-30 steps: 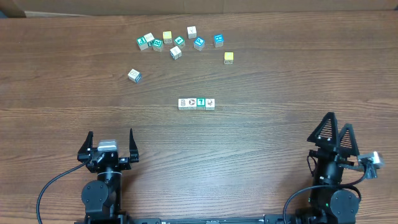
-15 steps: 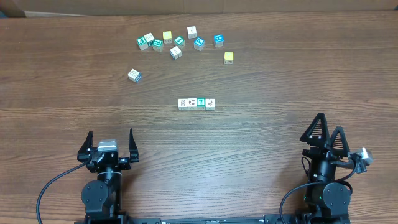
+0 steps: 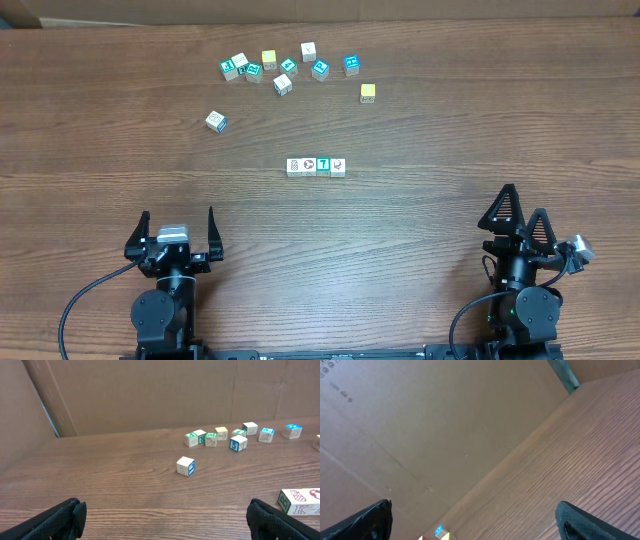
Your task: Form a horizontal line
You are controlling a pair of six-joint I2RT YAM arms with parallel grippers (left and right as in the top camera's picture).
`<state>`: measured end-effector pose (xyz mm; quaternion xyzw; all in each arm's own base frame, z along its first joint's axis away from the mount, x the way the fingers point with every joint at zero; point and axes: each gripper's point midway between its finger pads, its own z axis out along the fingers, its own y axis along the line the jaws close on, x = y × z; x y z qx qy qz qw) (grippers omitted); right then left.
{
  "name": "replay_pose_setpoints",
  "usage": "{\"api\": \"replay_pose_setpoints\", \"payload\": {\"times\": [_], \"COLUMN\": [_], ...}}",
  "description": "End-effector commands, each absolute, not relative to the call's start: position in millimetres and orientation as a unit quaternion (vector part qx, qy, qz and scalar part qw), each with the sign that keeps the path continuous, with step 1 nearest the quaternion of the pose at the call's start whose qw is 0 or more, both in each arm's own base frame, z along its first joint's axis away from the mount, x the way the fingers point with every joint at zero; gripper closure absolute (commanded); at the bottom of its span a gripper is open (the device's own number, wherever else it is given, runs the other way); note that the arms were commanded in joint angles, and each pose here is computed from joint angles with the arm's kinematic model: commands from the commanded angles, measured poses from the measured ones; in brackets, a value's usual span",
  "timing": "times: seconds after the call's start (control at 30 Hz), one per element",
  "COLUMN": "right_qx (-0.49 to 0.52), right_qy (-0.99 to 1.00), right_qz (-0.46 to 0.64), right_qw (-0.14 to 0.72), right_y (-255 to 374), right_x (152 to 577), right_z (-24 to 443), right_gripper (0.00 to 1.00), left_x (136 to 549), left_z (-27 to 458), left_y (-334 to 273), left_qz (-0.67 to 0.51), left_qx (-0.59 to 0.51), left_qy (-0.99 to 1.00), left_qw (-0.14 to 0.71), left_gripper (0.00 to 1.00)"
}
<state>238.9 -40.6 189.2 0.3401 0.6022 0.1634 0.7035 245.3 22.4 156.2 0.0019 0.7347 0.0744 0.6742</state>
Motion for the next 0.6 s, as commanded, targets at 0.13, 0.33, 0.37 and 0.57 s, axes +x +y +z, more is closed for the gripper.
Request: {"api": "replay_pose_setpoints", "payload": {"times": [0.13, 0.33, 0.37, 0.57], "right_qx": [0.345, 0.345, 0.345, 0.347], "right_qy": [0.614, 0.614, 0.614, 0.614], "right_qz": [0.152, 0.152, 0.152, 0.15], "right_qw": [0.694, 0.693, 0.693, 0.693], "right_y": [-42.4, -42.8, -42.8, -43.8], "right_x": [238.7, 238.7, 238.7, 238.5], "right_z": [177.5, 177.2, 177.2, 176.9], "right_gripper": [0.0, 0.0, 0.0, 0.0], "left_x": [245.4, 245.4, 245.4, 245.4], "left_z": [157.1, 157.1, 157.1, 157.1], "left_y": [19.5, 19.5, 19.5, 19.5], "left_qz": [0.075, 0.075, 0.075, 0.075], "left_qx": [0.012, 0.012, 0.012, 0.012], "left_qy": [0.732, 0.732, 0.732, 0.732], "left_qw": [0.677, 0.677, 0.677, 0.677], "left_gripper": [0.0, 0.0, 0.0, 0.0]}}
